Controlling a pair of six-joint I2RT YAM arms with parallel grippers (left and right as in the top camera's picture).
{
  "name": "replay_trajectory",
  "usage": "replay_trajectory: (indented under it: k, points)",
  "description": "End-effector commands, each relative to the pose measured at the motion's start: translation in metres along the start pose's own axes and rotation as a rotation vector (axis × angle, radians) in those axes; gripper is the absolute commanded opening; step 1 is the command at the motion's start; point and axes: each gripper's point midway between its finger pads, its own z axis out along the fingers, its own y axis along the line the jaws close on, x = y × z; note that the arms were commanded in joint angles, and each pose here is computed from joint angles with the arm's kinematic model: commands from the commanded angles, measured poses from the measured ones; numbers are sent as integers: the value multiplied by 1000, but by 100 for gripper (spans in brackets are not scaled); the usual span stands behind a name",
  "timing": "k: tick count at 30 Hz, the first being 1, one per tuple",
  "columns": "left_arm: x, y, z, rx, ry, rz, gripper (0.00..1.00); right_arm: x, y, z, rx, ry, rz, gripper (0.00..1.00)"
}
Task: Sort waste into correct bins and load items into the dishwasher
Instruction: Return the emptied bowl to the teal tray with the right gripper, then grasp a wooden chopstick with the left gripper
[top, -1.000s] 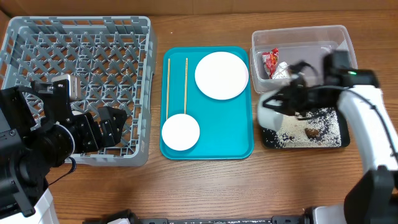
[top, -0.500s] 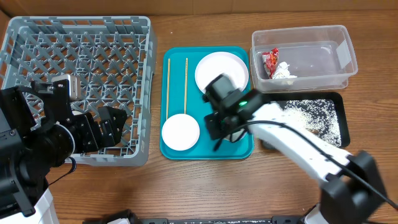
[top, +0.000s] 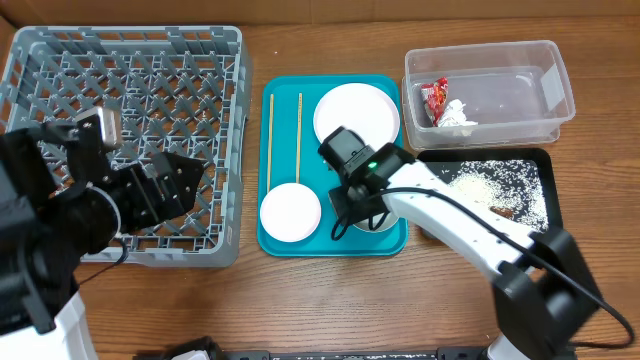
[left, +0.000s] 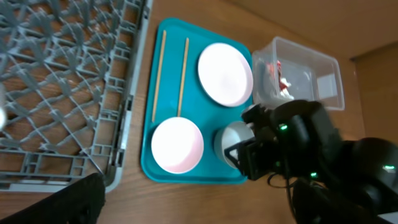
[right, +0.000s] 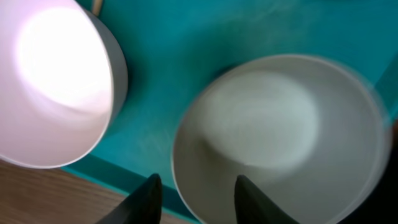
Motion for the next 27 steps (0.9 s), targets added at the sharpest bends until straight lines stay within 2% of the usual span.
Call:
replay_trajectory:
  k: [1, 5, 6, 8, 9, 11, 13, 15, 20, 22, 27]
  points:
    - [1, -8, 19, 2, 78, 37, 93, -36, -9, -72, -53, -209, 74, 46]
    - [6, -7, 53, -107, 178, 132, 91, -50, -39, -118, -122, -324, 216, 55]
    - [7, -8, 67, -136, 208, 168, 90, -52, -47, -127, -145, -344, 242, 61]
    - [7, -19, 95, -140, 247, 202, 95, -54, -65, -143, -196, -377, 299, 72]
    - [5, -29, 111, -121, 258, 223, 95, -55, -71, -146, -211, -383, 320, 73]
    - [-2, -37, 140, -117, 258, 233, 80, -54, -84, -150, -227, -386, 358, 73]
    - [-7, -34, 167, -168, 256, 190, 71, -52, -91, -150, -245, -376, 383, 73]
    - [-8, -30, 195, -209, 270, 146, 71, -50, -93, -150, -258, -363, 397, 73]
    - [13, -18, 286, -263, 384, 170, 68, -45, -95, -148, -249, -343, 402, 75]
    - [24, -8, 313, -297, 426, 174, 60, -45, -95, -148, -250, -343, 400, 75]
    - [47, 15, 370, -333, 490, 159, 54, -45, -95, -148, -250, -343, 401, 75]
